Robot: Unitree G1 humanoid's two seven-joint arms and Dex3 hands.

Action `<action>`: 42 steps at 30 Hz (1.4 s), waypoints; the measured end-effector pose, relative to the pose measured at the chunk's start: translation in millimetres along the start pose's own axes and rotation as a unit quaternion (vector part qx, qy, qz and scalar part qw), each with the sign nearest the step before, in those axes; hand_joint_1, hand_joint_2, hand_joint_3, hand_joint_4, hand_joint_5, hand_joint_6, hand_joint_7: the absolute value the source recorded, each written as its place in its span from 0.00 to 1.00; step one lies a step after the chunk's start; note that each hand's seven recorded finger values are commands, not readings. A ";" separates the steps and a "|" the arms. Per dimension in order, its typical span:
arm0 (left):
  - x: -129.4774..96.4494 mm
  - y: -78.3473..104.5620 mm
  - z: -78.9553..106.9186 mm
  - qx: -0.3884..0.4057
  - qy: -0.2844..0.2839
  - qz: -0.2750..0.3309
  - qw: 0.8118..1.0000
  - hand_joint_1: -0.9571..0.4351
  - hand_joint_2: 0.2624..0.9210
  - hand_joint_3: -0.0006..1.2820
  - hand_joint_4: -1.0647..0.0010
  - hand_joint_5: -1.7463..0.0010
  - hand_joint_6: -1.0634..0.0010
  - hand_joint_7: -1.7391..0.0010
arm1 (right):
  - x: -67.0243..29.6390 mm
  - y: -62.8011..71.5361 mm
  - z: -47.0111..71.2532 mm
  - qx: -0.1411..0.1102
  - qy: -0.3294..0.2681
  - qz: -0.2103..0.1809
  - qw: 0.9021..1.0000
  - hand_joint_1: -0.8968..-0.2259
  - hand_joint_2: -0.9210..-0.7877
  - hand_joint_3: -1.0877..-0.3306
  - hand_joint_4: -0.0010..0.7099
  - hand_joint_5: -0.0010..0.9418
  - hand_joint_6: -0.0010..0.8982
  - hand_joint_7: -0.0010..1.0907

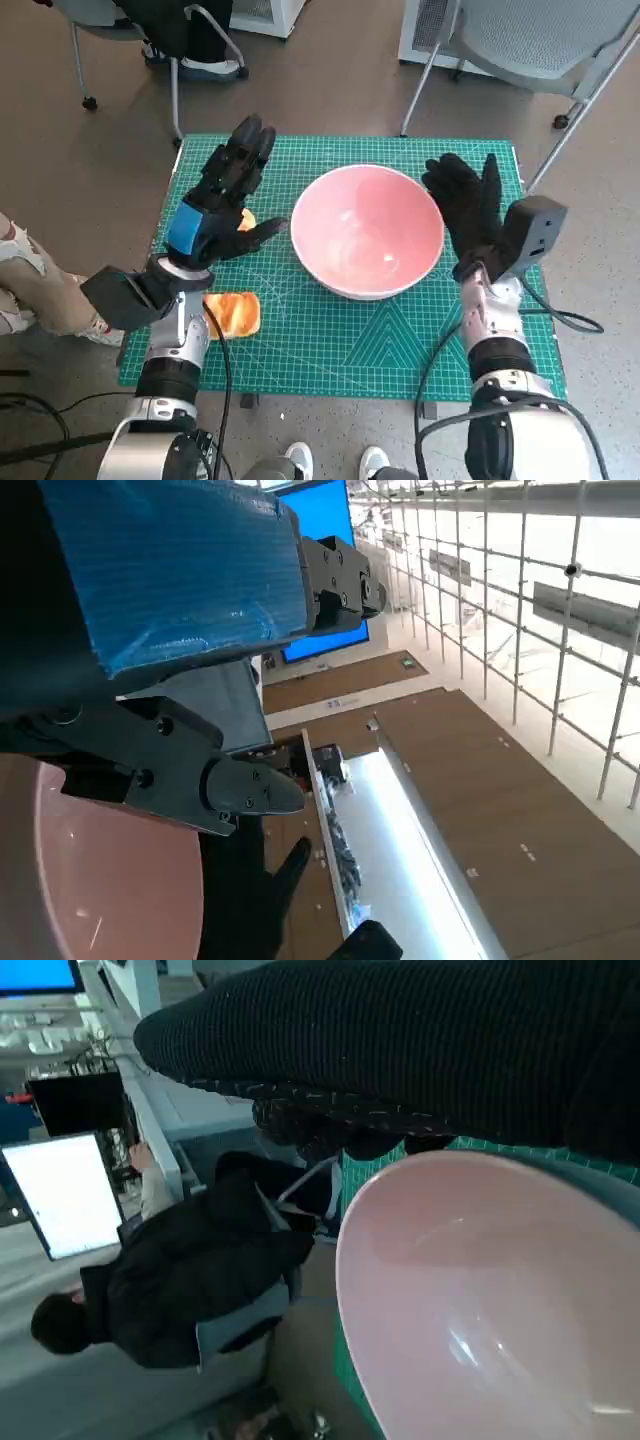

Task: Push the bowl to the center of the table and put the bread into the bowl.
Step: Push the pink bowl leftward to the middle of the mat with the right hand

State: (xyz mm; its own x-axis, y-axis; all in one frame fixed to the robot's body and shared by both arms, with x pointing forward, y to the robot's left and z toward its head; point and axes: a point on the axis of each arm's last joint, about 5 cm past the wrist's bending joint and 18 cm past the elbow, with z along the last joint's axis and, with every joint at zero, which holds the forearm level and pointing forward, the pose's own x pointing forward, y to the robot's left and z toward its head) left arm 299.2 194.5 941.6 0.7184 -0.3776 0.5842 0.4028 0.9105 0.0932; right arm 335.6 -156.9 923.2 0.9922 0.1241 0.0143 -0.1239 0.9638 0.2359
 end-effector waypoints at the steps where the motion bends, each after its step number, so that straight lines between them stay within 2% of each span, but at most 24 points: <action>1: -0.2 0.0 0.0 0.000 0.000 0.001 1.000 0.49 1.00 0.15 0.93 1.00 0.82 1.00 | 0.1 0.7 -0.2 -0.001 0.001 0.001 1.000 0.31 0.00 0.42 0.28 0.00 0.27 0.05; 10: -0.7 -0.1 0.7 0.002 -0.002 0.003 1.000 0.50 1.00 0.15 0.93 1.00 0.82 1.00 | 0.6 4.4 -1.3 -0.012 0.005 0.012 1.000 0.35 0.00 0.38 0.27 0.00 0.26 0.05; 29: -1.6 -0.6 0.7 0.002 -0.001 0.005 1.000 0.49 1.00 0.15 0.93 1.00 0.82 1.00 | 1.1 5.2 -0.4 -0.020 0.002 0.018 1.000 0.33 0.00 0.37 0.27 0.00 0.26 0.05; 35: -2.1 -0.7 0.6 0.002 -0.001 0.006 1.000 0.49 1.00 0.15 0.93 1.00 0.82 1.00 | 1.7 1.3 6.2 -0.033 -0.027 0.024 0.999 0.32 0.00 0.35 0.28 0.00 0.27 0.05; 42: -2.7 -0.9 0.2 0.001 0.000 0.006 1.000 0.49 1.00 0.15 0.92 1.00 0.82 1.00 | 3.4 2.7 21.1 -0.066 -0.113 0.049 0.990 0.33 0.00 0.31 0.27 0.00 0.26 0.04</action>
State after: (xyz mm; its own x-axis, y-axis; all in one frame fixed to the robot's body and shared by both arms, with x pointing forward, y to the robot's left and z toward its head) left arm 296.8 194.6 940.0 0.7232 -0.3663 0.5855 0.3926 0.9155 0.0878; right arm 339.0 -158.9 944.4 0.9518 0.1763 0.2511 -0.2054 0.9741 0.0943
